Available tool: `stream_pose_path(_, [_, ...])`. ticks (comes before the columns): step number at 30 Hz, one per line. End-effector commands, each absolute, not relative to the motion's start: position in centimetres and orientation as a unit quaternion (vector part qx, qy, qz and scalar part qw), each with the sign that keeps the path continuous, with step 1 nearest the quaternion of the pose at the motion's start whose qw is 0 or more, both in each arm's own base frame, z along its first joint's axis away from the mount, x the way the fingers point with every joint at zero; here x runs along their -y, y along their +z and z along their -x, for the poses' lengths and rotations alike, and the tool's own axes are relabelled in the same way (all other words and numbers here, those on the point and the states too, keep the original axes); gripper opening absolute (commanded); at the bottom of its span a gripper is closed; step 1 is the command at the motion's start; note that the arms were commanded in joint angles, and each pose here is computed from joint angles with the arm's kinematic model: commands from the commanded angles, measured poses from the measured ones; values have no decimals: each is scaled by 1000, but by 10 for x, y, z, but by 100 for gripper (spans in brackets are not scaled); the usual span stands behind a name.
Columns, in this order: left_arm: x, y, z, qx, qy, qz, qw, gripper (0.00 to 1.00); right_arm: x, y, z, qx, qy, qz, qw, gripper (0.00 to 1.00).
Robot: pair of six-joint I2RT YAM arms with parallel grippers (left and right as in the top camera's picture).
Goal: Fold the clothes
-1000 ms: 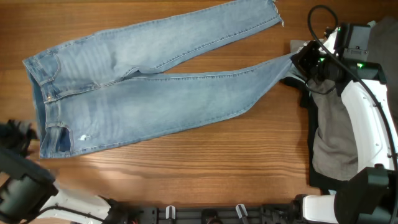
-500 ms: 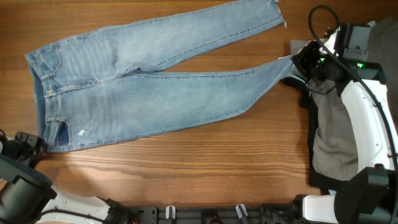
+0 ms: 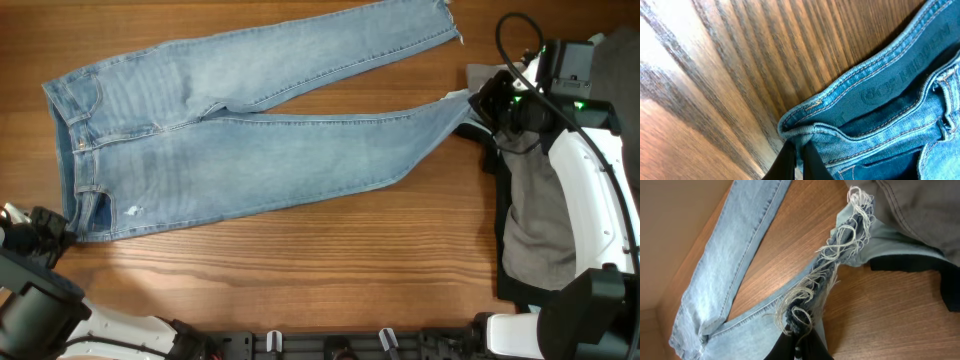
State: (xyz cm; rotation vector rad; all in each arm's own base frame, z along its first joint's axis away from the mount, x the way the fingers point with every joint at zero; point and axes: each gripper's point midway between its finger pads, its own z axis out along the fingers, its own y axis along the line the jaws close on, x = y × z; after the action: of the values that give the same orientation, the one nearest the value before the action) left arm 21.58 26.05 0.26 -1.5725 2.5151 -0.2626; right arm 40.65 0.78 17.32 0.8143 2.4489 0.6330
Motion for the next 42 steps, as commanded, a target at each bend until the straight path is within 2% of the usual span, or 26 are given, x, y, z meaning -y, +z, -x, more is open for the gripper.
stream_pose_path(1, [-276, 15, -204, -806, -58, 586, 63, 4, -5, 185, -406, -891, 227, -299, 254, 4])
stream_pose_path(5, [-309, 88, -191, -767, -3, 636, 91, 4, 6, 230, -399, -883, 204, -302, 297, 4])
stream_pose_path(7, [-317, 132, -184, -746, 20, 654, 125, 4, 14, 261, -386, -878, 179, -310, 318, 4])
stream_pose_path(10, [-315, 173, -177, -735, 44, 657, 164, 4, 21, 296, -364, -874, 155, -321, 330, 4])
stream_pose_path(13, [-319, 223, -141, -700, 142, 674, 187, 4, 31, 324, -339, -874, 130, -336, 326, 4])
stream_pose_path(15, [-319, 254, -123, -677, 181, 680, 216, 4, 34, 338, -338, -867, 132, -339, 340, 4])
stream_pose_path(18, [-319, 259, -116, -668, 187, 685, 222, 4, 36, 331, -352, -863, 136, -353, 334, 4])
stream_pose_path(20, [-319, 254, -119, -672, 178, 686, 215, 4, 35, 311, -353, -875, 130, -359, 296, 4])
stream_pose_path(22, [-303, 235, -148, -703, 94, 673, 212, 5, 35, 288, -360, -889, 123, -359, 258, 4])
stream_pose_path(24, [-277, 203, -173, -737, 27, 651, 177, 18, 36, 277, -368, -891, 120, -361, 247, 5])
stream_pose_path(25, [-268, 188, -183, -750, 8, 640, 164, 19, 37, 273, -372, -892, 120, -361, 245, 6])
stream_pose_path(29, [-203, 106, -248, -849, -76, 508, 122, 4, 21, 271, -399, -907, 160, -288, 261, 6])
stream_pose_path(32, [-153, 30, -266, -889, -94, 444, 66, 4, 21, 260, -405, -912, 157, -283, 251, 6])
stream_pose_path(37, [-130, -39, -265, -890, -106, 443, -8, 4, 23, 257, -425, -914, 157, -256, 274, 7])
stream_pose_path(39, [-135, -66, -272, -889, -106, 445, -5, 4, 20, 252, -438, -911, 173, -250, 279, 7])
stream_pose_path(42, [-147, -88, -301, -883, -117, 451, 50, 4, 3, 243, -452, -911, 208, -231, 271, 9])
